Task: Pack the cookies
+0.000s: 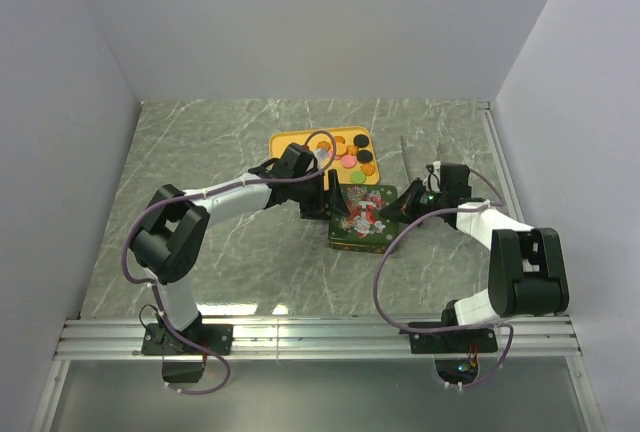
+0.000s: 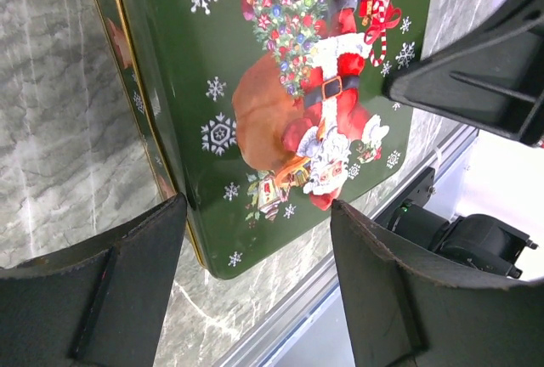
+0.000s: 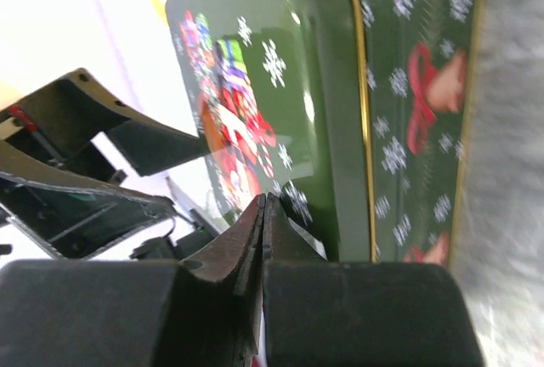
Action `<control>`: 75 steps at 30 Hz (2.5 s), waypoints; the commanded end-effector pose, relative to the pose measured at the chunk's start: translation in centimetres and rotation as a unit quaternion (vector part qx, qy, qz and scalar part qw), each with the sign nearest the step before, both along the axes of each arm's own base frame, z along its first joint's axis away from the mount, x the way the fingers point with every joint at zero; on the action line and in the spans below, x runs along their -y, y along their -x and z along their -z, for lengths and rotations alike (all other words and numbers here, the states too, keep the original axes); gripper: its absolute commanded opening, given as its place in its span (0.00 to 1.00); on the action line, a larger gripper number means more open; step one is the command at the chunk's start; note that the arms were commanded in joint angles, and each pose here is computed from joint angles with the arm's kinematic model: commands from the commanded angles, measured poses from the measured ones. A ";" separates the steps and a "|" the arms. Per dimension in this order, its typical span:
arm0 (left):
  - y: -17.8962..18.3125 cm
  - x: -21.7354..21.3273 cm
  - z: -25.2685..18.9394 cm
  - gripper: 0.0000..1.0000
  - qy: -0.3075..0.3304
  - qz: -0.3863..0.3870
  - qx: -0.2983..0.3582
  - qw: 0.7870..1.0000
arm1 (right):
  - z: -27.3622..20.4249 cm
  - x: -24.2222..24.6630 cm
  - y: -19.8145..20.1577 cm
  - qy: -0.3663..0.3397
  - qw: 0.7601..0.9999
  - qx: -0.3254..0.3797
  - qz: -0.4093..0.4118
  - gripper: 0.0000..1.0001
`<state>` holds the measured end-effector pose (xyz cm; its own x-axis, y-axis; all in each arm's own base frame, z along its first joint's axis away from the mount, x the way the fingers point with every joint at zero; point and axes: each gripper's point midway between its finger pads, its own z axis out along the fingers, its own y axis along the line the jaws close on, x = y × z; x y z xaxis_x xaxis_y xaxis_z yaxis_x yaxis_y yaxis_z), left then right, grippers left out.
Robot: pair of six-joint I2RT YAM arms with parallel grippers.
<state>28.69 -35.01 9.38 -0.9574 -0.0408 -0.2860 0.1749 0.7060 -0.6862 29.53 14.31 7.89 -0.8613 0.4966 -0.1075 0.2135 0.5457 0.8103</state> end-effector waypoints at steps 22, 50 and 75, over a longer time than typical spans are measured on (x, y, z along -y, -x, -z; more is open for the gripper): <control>-1.6 -1.1 -4.7 0.73 0.000 -0.018 0.072 0.997 | -11.3 2.0 0.3 0.066 0.991 0.111 0.025 0.00; -0.2 -20.2 -14.5 1.00 -0.110 -0.241 0.277 0.923 | -20.8 -5.2 3.9 0.135 0.958 0.235 -0.094 0.83; 1.3 -25.8 -18.0 0.99 -0.172 -0.322 0.317 0.875 | -22.6 -13.3 5.7 0.281 0.897 0.303 -0.154 0.87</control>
